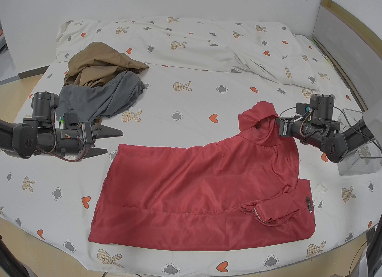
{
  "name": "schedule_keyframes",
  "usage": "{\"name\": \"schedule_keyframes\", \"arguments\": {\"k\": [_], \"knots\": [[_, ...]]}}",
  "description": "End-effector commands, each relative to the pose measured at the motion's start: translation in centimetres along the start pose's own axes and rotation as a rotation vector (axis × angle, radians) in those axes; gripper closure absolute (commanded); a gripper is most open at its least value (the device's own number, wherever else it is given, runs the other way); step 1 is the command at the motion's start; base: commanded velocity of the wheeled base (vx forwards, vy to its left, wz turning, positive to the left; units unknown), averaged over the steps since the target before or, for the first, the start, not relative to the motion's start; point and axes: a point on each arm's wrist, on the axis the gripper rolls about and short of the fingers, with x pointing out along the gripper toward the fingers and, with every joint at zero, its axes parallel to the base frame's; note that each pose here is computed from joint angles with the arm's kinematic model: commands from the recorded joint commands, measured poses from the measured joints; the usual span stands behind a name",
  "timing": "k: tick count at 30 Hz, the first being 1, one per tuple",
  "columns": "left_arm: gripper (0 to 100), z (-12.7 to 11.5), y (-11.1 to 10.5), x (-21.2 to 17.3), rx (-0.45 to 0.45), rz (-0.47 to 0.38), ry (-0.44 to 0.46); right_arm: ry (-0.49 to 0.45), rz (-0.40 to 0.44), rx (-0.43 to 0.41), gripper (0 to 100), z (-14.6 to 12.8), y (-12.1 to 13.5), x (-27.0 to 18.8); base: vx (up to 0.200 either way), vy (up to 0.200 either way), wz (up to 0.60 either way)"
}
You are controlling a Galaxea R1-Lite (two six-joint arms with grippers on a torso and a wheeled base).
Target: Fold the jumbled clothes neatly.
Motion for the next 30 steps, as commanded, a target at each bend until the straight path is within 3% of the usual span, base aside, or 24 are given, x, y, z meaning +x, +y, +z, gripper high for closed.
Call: {"name": "schedule_keyframes", "arguments": {"k": [1,3,12,15,16,30], "knots": [[0,0.3,3.7,2.8,0.056,0.036,0.043,-0.022,0.006,-0.003,100,1.0,0.4,-2.0,0.000,0.000,0.00],[0,1.4,7.0,4.1,0.109,0.072,0.043,-0.013,0.025,-0.008,100,0.8,1.2,-2.8,0.000,0.000,0.00],[0,3.9,12.0,7.9,0.151,0.057,0.029,0.006,0.085,-0.027,100,0.2,3.9,-3.7,0.000,0.000,0.00],[0,4.2,12.1,8.1,0.155,0.046,0.027,0.007,0.087,-0.028,100,0.2,4.1,-3.8,0.000,0.000,0.00],[0,5.0,12.6,8.8,0.171,-0.006,0.024,0.009,0.097,-0.031,100,0.1,4.4,-4.0,0.000,0.000,0.00],[0,6.0,14.2,12.3,0.212,-0.032,0.020,0.023,0.118,-0.038,100,-0.3,5.2,-4.2,0.000,0.000,0.00]]}}
